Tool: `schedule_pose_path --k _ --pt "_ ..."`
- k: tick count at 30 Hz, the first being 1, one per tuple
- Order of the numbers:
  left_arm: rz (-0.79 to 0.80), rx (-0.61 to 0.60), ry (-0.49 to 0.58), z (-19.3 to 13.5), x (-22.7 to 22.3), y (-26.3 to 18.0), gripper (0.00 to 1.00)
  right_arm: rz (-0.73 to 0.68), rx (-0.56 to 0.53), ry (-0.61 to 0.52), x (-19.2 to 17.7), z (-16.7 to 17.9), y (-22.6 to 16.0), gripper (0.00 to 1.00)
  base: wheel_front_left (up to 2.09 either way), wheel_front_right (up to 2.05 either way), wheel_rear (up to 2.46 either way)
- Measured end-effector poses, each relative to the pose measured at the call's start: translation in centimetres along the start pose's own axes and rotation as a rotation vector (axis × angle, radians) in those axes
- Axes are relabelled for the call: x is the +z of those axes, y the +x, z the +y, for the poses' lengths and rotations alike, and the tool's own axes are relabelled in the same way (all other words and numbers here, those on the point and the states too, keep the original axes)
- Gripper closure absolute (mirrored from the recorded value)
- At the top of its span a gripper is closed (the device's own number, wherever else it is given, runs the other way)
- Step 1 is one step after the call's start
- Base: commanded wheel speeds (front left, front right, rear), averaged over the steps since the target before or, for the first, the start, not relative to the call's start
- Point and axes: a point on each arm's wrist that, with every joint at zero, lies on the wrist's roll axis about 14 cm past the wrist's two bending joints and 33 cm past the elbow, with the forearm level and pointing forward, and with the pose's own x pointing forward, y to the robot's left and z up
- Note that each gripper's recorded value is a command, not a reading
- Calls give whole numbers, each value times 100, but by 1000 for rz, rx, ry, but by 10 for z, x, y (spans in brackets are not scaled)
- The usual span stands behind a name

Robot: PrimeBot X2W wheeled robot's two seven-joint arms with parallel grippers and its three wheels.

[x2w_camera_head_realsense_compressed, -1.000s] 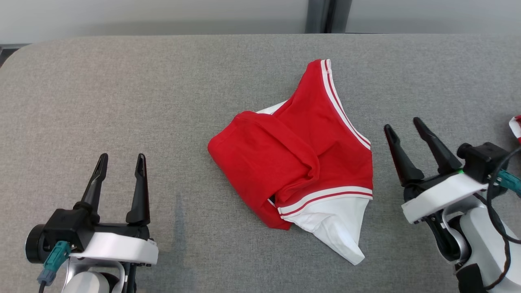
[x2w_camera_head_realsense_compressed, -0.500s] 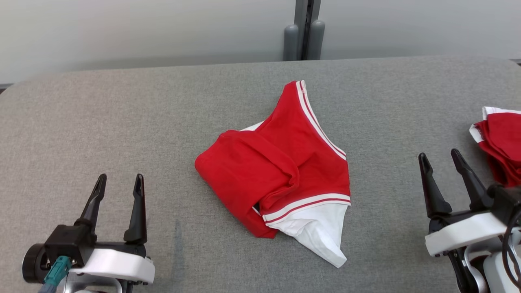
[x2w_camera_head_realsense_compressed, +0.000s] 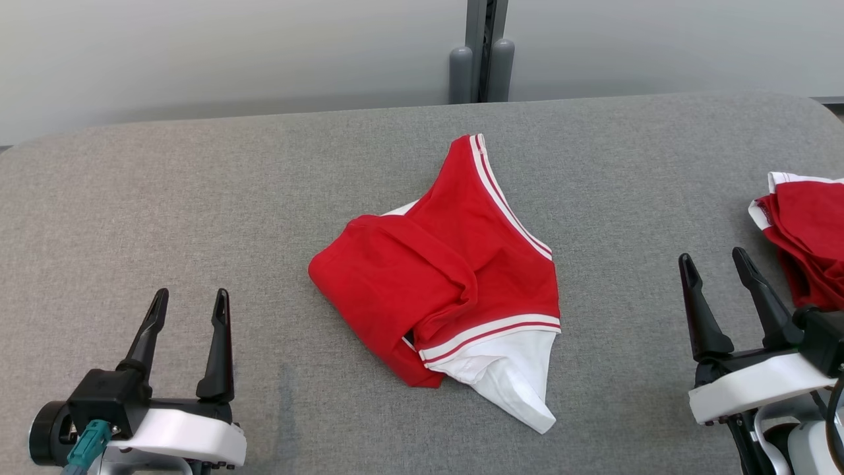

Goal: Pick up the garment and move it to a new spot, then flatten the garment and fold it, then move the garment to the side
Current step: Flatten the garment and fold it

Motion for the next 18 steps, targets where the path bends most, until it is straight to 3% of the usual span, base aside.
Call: schedule_pose_path --k 10,18 --pt "-2 0 -1 0 1 4 0 29 54 -18 -3 14 5 0 0 0 0" --pt "6 6 -9 1 -5 7 0 230 226 49 -62 74 -2 0 0 0 0"
